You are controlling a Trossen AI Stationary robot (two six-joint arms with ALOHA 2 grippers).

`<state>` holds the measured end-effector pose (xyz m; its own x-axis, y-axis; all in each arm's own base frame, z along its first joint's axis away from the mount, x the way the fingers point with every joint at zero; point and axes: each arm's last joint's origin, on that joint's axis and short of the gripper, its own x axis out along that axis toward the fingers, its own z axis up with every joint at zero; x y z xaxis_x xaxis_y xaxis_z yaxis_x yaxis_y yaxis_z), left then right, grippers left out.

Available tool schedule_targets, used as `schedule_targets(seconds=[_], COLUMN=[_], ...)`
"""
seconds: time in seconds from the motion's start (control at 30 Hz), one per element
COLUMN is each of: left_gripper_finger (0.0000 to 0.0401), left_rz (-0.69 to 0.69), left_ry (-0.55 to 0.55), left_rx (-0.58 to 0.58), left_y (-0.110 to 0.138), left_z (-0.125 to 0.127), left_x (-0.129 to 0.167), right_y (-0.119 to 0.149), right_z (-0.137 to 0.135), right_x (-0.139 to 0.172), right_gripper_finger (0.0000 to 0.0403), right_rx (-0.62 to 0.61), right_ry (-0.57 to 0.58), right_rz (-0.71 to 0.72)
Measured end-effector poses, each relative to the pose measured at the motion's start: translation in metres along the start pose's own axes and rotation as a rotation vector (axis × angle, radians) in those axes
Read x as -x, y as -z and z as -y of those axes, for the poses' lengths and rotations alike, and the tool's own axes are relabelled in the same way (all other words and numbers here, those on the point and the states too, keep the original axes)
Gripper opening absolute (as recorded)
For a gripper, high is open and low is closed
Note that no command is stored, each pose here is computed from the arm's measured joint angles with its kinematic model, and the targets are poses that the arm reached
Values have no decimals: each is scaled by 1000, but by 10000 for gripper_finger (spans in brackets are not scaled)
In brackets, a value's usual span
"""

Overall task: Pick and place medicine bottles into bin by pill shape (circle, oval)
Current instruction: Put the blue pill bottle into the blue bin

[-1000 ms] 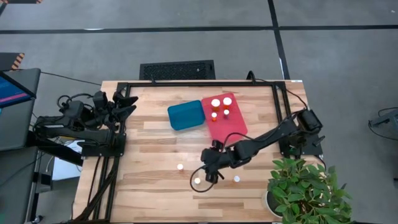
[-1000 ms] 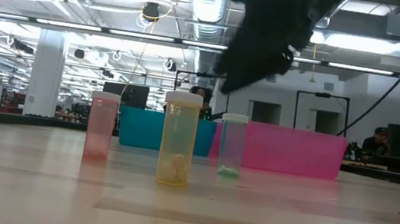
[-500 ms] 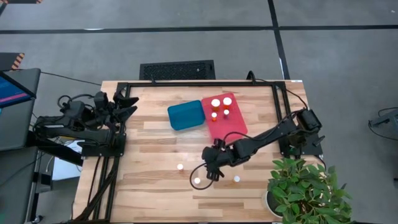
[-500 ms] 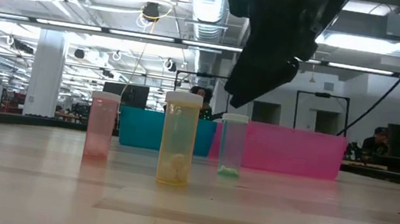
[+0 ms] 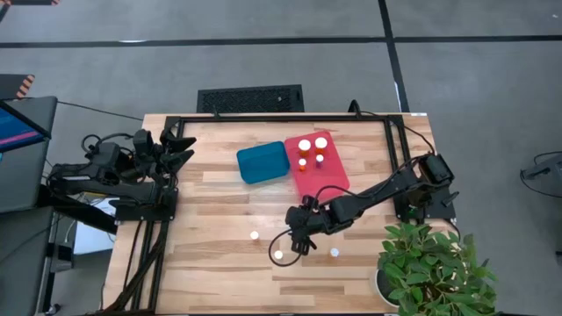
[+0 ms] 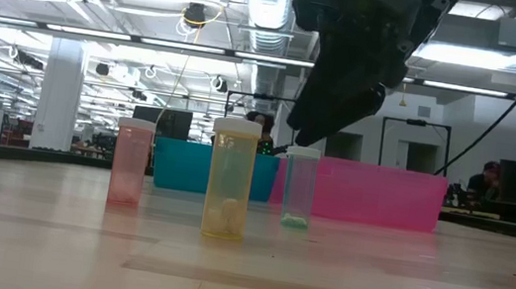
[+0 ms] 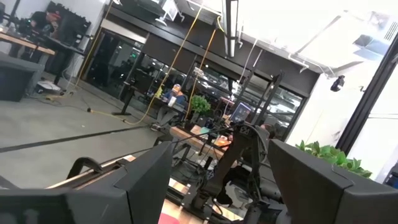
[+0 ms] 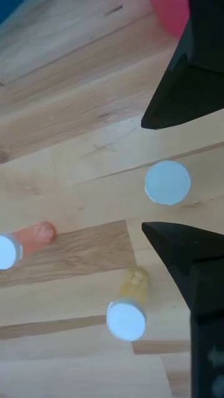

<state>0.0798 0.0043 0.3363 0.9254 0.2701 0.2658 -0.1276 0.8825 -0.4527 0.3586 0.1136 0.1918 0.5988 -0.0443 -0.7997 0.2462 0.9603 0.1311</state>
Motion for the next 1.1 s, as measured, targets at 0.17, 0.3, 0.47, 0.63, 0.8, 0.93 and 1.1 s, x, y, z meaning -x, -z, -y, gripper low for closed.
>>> schedule_targets(seconds=[0.17,0.3,0.47,0.63,0.8,0.93,1.1], left_gripper_finger=[259,259,259,259,259,259,259], left_rz=[3,3,4,7,13,13,13], left_ry=[-8,-8,-9,-16,-34,-34,-34], left_rx=[-15,-15,-15,-15,-24,-32,-32], left_y=[0,0,0,0,0,0,0], left_z=[0,0,0,0,-1,-1,-1], left_x=[0,0,0,0,0,0,0], right_y=[0,0,7,7,8,12,12], right_z=[0,0,3,5,8,9,9], right_x=[0,0,-6,-8,-10,-12,-12], right_gripper_finger=[265,265,265,265,265,265,265], right_rx=[37,37,26,14,10,-1,-2], right_ry=[-2,-2,-12,-9,-14,-21,-23], right_rz=[0,1,19,21,29,24,28])
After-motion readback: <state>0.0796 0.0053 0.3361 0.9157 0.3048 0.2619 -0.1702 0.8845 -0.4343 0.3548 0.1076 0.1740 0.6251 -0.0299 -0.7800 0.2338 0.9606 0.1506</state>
